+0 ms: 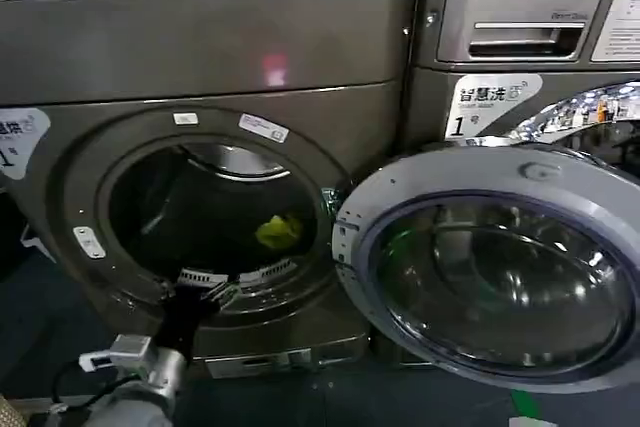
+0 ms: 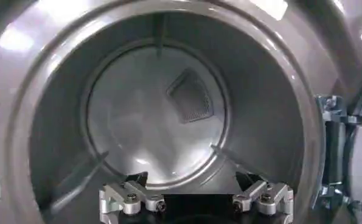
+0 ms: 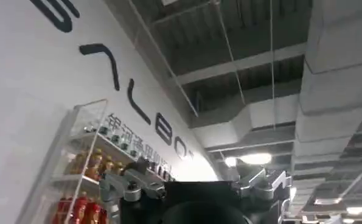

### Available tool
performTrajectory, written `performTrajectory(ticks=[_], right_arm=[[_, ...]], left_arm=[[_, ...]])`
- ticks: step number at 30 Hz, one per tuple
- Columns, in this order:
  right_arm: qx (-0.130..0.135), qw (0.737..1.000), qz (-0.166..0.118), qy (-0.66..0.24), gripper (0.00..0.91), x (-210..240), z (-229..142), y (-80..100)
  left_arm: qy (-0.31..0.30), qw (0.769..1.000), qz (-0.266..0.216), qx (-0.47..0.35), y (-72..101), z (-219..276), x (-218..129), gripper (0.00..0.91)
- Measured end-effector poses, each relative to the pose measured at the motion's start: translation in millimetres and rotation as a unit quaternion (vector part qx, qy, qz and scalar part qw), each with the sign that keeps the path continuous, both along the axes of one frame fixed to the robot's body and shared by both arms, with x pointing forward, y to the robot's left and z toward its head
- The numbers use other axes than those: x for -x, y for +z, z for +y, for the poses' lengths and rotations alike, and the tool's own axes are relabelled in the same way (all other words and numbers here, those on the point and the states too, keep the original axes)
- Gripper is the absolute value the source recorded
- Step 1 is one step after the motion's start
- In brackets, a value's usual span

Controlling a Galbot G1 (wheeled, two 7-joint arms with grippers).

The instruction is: Grasp the clothes from the dryer.

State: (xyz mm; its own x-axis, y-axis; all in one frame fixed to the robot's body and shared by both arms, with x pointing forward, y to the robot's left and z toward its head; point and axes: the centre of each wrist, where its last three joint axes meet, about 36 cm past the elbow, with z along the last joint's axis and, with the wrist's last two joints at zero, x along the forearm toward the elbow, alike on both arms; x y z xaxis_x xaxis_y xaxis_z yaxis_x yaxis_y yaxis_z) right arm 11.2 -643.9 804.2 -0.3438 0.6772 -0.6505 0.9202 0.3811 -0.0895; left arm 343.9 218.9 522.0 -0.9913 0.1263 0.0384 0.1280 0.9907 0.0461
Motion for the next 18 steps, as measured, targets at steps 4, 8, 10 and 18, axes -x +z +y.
performTrajectory(ticks=[4,8,10,18], right_arm=[[0.008,1.0,0.009,-0.008,0.907,4,0,2.2],[0.012,1.0,0.012,-0.015,0.907,8,1,3.9],[0.014,1.0,0.012,-0.017,0.907,9,2,4.8],[0.017,1.0,0.009,-0.022,0.907,13,1,5.2]], left_arm=[[-0.005,1.0,-0.011,0.005,-7.7,-4,-23,0.907],[-0.01,1.0,-0.017,0.014,-15.1,-9,-57,0.907],[-0.01,1.0,-0.02,0.016,-18.2,-11,-77,0.907],[-0.007,1.0,-0.026,0.013,-24.7,-21,-166,0.907]])
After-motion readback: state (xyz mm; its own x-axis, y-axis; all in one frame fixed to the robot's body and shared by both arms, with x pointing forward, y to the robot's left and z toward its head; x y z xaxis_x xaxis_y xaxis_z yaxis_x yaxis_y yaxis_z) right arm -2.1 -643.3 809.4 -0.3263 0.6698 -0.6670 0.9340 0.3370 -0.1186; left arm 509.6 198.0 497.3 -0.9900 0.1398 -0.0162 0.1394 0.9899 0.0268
